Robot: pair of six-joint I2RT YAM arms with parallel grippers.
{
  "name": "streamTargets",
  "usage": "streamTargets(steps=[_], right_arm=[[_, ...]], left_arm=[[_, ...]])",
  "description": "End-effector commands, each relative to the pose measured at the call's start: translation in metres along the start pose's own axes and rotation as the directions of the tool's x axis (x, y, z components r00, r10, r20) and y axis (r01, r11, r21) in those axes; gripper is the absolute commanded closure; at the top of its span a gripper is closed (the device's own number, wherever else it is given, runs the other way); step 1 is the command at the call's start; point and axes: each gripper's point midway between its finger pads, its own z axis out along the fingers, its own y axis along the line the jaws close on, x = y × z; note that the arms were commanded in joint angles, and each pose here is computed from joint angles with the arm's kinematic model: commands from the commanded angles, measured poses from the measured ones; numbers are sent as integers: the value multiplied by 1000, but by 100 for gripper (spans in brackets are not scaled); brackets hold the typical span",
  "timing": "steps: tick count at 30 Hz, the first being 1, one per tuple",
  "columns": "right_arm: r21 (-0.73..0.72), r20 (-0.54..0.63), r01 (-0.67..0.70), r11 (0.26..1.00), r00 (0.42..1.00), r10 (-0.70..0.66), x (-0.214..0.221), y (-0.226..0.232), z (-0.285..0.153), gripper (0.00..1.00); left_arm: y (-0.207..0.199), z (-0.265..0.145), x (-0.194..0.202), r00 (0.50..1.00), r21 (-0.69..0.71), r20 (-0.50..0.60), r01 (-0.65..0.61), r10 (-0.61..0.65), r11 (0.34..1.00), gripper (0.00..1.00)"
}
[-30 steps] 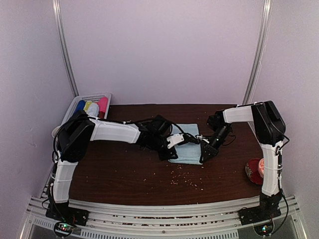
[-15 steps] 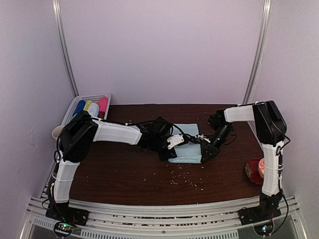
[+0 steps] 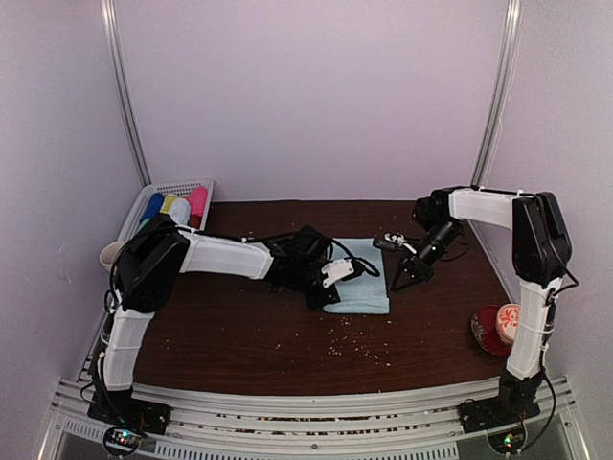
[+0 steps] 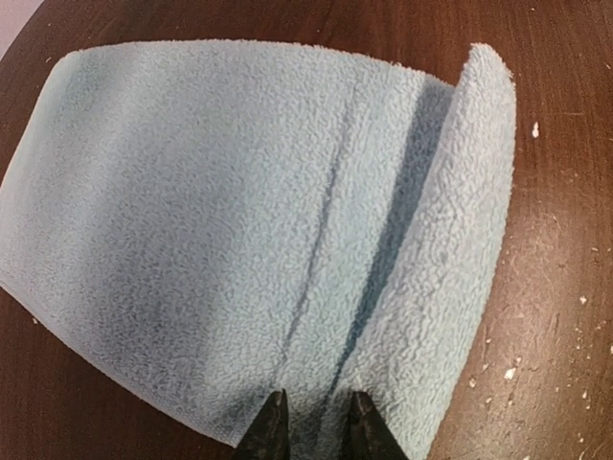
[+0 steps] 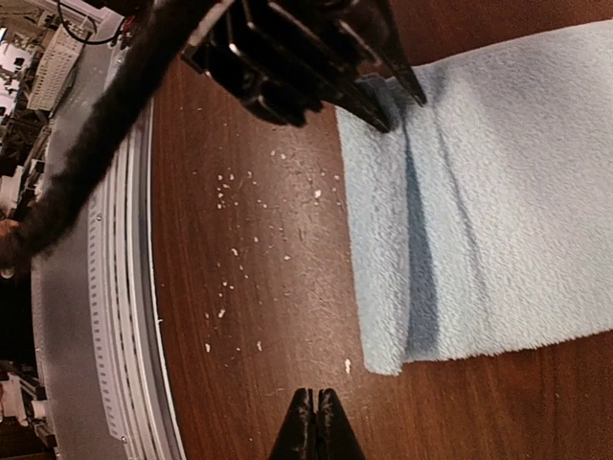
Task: Roll the towels
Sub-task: Roll the towel at the center of the board.
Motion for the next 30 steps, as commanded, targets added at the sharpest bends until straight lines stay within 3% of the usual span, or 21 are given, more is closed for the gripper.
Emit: streamTargets(steps=[1, 8, 30], right_arm=[[-207, 22, 14, 978, 1000, -10, -7, 28, 23, 100], [-275, -13, -23, 961, 1000, 20, -15, 27, 58, 100], [-114, -59, -314, 942, 949, 310, 22, -48, 82, 100]], left_arm=[[3, 11, 13, 999, -18, -36, 7, -8, 1000, 79], [2, 11, 17, 999, -19, -38, 10, -11, 1000, 81], [-1, 2, 15, 1000, -28, 4, 14, -14, 1000, 83]])
